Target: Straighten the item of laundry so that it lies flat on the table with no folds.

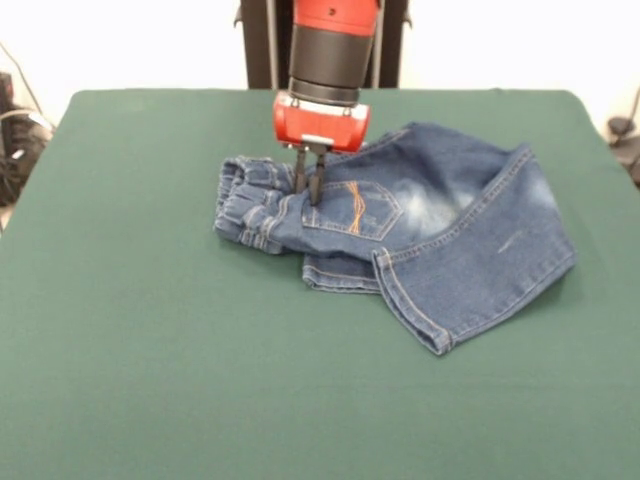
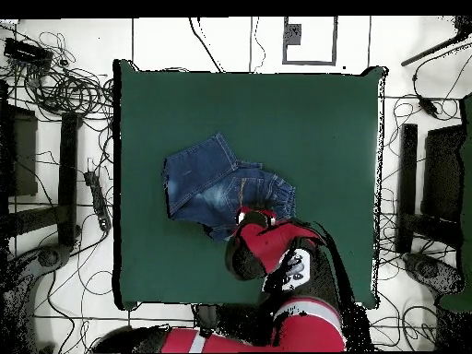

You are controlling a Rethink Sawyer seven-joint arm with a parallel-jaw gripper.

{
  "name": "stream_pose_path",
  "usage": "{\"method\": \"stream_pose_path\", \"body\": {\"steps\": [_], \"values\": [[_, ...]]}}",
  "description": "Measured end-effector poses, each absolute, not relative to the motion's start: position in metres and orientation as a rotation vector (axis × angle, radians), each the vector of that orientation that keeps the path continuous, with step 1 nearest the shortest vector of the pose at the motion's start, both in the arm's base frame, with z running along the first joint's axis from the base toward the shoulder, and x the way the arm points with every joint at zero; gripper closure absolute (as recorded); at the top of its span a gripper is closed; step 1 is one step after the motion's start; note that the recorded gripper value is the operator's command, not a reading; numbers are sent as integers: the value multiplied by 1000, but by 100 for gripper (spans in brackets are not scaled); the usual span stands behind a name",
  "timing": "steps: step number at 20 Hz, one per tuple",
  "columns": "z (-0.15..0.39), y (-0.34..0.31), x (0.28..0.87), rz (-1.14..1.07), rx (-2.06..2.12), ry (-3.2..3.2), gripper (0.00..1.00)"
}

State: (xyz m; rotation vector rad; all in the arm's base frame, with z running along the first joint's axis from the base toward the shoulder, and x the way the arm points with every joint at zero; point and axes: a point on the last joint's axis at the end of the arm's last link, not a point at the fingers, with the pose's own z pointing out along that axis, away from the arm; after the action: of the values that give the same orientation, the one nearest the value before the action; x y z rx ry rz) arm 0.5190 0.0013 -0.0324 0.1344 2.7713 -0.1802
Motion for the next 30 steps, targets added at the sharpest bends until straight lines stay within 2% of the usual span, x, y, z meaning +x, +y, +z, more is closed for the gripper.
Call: {"method": "stream_pose_path", "body": {"steps": [11, 30], "values": [[-22, -4, 517, -201, 12, 2759, 100], [6, -90, 526, -198, -331, 2658, 100]]}}
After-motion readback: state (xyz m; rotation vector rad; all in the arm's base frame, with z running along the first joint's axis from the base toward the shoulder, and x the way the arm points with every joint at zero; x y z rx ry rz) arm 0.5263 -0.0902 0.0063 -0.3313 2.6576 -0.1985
